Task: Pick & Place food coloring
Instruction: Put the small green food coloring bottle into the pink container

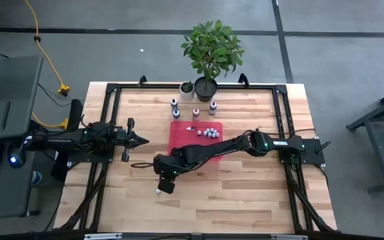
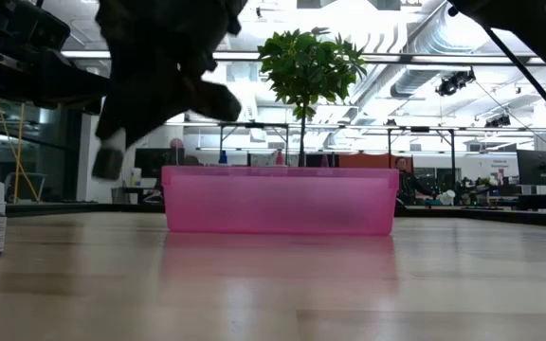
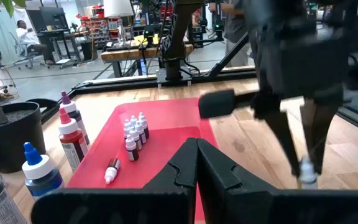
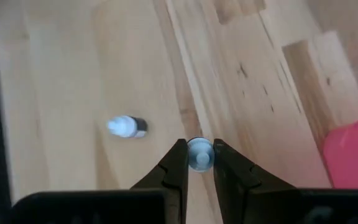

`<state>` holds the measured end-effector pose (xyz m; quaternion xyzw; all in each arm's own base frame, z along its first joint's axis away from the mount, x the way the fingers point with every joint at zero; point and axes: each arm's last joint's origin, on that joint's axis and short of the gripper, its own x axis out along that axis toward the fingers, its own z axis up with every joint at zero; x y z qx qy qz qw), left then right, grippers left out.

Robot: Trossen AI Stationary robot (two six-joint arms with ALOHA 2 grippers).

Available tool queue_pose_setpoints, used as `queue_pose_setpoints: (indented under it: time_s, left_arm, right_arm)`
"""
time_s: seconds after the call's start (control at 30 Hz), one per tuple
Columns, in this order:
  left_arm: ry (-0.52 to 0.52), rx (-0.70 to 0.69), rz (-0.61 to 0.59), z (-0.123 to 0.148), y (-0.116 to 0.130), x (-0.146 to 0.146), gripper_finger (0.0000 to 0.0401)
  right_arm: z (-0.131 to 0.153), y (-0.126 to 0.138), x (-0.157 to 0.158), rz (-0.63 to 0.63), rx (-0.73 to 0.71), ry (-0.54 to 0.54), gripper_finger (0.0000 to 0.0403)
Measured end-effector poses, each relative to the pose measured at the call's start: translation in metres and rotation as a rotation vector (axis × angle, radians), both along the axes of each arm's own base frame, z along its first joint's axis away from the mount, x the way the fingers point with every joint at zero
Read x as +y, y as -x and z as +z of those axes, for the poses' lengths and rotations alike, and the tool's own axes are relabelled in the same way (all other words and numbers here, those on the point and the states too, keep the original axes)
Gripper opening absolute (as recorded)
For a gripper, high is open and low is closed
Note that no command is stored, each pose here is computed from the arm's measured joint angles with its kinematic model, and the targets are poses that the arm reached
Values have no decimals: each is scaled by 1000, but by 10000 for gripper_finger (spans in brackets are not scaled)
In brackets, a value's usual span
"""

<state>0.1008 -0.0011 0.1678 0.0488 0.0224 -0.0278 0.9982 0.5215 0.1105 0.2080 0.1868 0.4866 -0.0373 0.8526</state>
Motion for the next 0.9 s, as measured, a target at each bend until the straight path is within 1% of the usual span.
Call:
queue_pose_setpoints:
  time_s: [0.13, 0.2, 0.3, 0.4, 0.53, 0.63, 0.77, 0.9]
  left_arm:
    - [0, 0, 0, 0, 0, 0, 0]
    - [0, 0, 0, 0, 0, 0, 0]
    - [0, 0, 0, 0, 0, 0, 0]
    - [0, 0, 0, 0, 0, 0, 0]
    - [0, 0, 0, 0, 0, 0, 0]
    - [0, 0, 0, 0, 0, 0, 0]
    - [0, 0, 0, 0, 0, 0, 0]
    - [0, 0, 0, 0, 0, 0, 0]
  right_arm:
    - [21, 7, 1, -35, -33, -6, 45]
    - [32, 13, 1, -56, -21, 17, 45]
    - [49, 23, -2, -119, -16, 44, 45]
    - [62, 35, -7, -209, 16, 85, 45]
    - [74, 50, -16, -380, 65, 141, 45]
    - [81, 60, -24, -487, 85, 171, 45]
    - [85, 66, -32, -617, 96, 188, 45]
    - [86, 66, -40, -709, 83, 160, 45]
